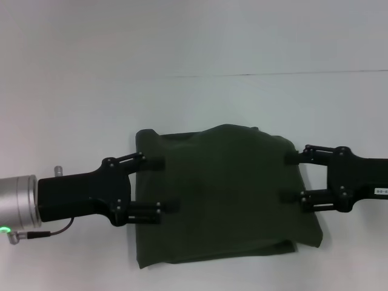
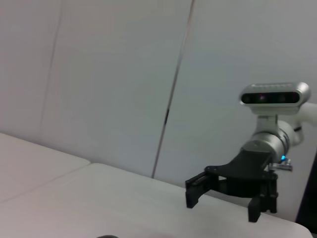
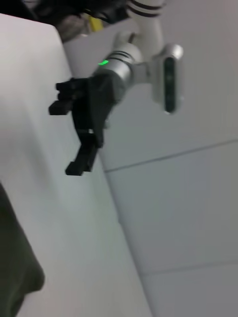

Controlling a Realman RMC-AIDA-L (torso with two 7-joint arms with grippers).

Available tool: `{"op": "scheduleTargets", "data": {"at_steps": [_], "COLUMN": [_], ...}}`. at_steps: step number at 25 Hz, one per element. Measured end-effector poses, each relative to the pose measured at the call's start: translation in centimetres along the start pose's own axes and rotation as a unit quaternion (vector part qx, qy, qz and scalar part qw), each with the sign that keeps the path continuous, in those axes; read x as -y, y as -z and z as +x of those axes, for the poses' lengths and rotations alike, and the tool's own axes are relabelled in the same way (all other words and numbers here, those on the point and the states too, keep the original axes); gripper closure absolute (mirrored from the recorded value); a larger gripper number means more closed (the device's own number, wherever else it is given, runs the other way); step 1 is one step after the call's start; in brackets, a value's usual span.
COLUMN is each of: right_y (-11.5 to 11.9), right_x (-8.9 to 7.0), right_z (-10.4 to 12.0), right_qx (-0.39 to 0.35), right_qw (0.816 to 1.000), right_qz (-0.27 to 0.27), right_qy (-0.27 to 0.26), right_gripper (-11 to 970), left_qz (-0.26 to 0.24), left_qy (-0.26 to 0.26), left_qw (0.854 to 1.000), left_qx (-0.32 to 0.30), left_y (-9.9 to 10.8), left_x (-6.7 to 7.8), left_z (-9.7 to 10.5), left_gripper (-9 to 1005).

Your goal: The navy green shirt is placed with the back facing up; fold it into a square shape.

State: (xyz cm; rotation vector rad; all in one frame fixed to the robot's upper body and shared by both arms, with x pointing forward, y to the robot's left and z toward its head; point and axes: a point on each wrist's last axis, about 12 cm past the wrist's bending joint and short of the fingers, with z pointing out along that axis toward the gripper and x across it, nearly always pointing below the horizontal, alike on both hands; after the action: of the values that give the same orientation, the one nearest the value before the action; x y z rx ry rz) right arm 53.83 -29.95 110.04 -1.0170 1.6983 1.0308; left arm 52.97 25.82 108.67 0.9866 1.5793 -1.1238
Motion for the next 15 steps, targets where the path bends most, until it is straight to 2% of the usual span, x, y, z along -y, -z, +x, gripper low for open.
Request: {"op": "scheduleTargets", "data": {"at_steps": [15], "right_y": [-0.96], "right_x": [0.41], "right_z": [-0.76], "right_qx": [-0.012], "right_qw": [1.000], "right_qz": [-0.008], "right_qy": [0.018], "right_gripper": [55], "left_qz": [0.013], "left_qy": [0.005], "left_qw": [1.000], "left_qx": [-0.003], "left_y": [0.14], "left_x": [0.28], "left_z": [0.02], "left_gripper": [62]}}
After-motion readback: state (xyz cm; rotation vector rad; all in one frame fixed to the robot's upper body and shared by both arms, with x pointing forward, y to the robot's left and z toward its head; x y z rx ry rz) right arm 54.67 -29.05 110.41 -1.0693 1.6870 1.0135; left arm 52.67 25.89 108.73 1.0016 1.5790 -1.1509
